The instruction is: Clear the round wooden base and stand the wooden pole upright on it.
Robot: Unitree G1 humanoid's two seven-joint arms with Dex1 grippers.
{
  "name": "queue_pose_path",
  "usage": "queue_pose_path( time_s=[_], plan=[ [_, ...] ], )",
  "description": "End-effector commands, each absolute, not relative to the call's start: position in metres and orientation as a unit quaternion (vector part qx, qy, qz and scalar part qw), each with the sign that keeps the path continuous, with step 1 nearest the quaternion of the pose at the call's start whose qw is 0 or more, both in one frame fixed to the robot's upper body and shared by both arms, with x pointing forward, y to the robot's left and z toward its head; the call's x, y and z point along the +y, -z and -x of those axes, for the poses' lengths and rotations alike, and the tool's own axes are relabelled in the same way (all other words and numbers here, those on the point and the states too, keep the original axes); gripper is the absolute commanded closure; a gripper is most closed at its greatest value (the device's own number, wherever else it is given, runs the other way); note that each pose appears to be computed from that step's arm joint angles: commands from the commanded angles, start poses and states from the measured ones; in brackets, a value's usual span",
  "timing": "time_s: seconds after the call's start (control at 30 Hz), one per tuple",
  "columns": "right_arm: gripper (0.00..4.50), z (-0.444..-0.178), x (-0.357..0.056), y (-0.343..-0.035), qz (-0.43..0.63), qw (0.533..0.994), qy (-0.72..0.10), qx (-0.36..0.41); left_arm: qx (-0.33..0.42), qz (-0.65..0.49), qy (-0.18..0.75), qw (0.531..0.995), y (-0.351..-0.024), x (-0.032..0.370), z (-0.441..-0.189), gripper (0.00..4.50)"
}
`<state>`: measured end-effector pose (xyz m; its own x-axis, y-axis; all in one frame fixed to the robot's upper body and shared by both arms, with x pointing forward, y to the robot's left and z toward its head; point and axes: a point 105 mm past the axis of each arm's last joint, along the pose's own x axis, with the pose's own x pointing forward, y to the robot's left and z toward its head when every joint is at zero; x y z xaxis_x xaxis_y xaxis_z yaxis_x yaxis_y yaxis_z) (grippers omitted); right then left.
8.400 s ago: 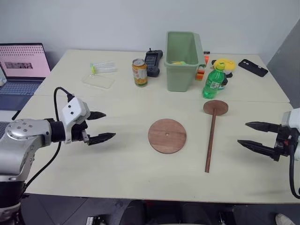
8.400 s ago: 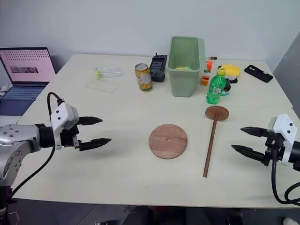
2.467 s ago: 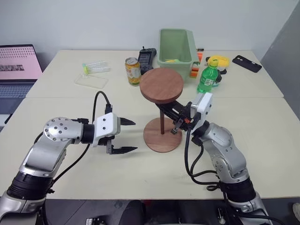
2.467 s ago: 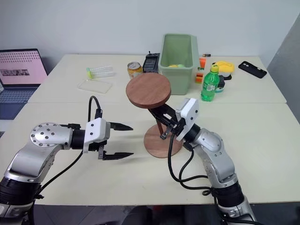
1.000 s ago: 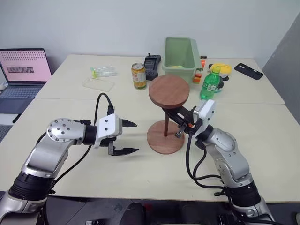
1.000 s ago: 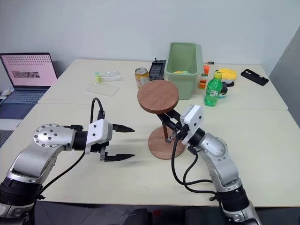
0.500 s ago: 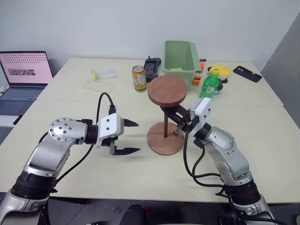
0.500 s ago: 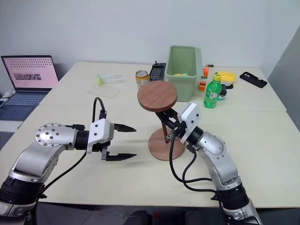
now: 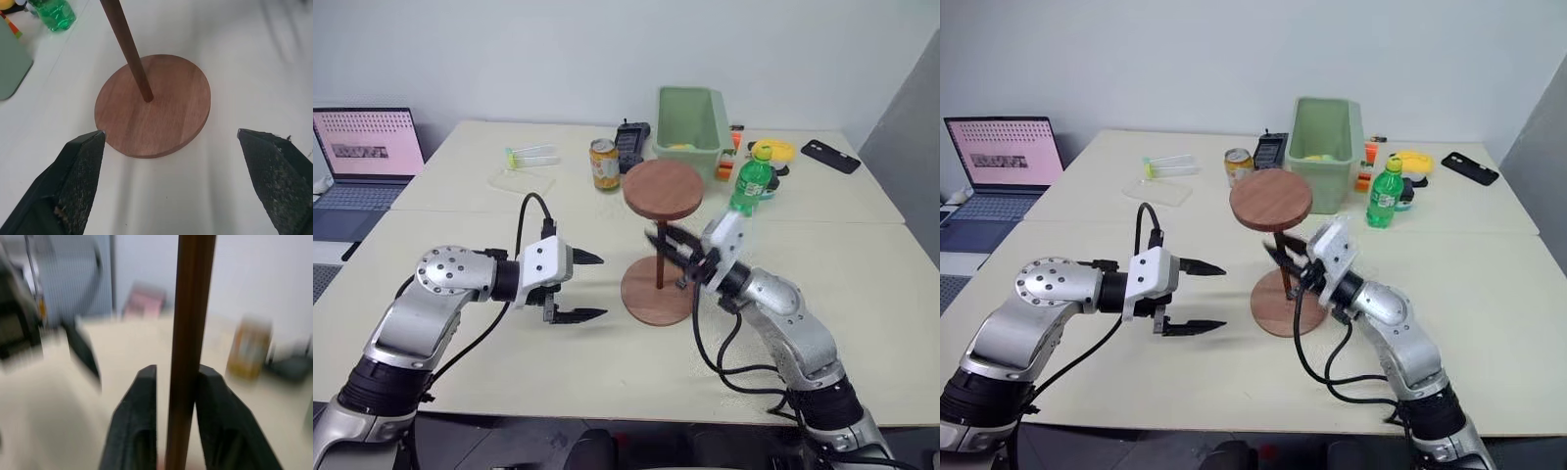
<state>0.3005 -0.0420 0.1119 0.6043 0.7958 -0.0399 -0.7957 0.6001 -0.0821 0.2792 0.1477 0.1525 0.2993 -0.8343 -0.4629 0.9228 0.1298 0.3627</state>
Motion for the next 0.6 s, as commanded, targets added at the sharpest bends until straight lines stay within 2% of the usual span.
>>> queue_pose_path(
  time_s=[0.03, 0.07, 0.13, 0.33, 0.6],
  plan=[
    [2.48, -0.291, -0.031, -0.132, 0.055, 0.876, -0.479, -0.031, 0.051, -0.306, 0.59, 0.745, -0.16, 0.144, -0.279, 0.0],
    [2.13, -0.288, -0.03, -0.132, 0.056, 0.873, -0.484, -0.03, 0.05, -0.305, 0.591, 0.745, -0.16, 0.145, -0.279, 0.0],
    [1.8, -0.286, -0.031, -0.131, 0.058, 0.871, -0.487, -0.026, 0.048, -0.302, 0.591, 0.746, -0.159, 0.145, -0.278, 0.0],
    [1.8, -0.282, -0.035, -0.132, 0.066, 0.868, -0.491, -0.024, 0.045, -0.298, 0.592, 0.748, -0.159, 0.145, -0.277, 0.0],
    [1.8, -0.29, -0.051, -0.133, 0.093, 0.878, -0.468, -0.018, 0.034, -0.291, 0.587, 0.754, -0.162, 0.143, -0.279, 0.0]
  ],
)
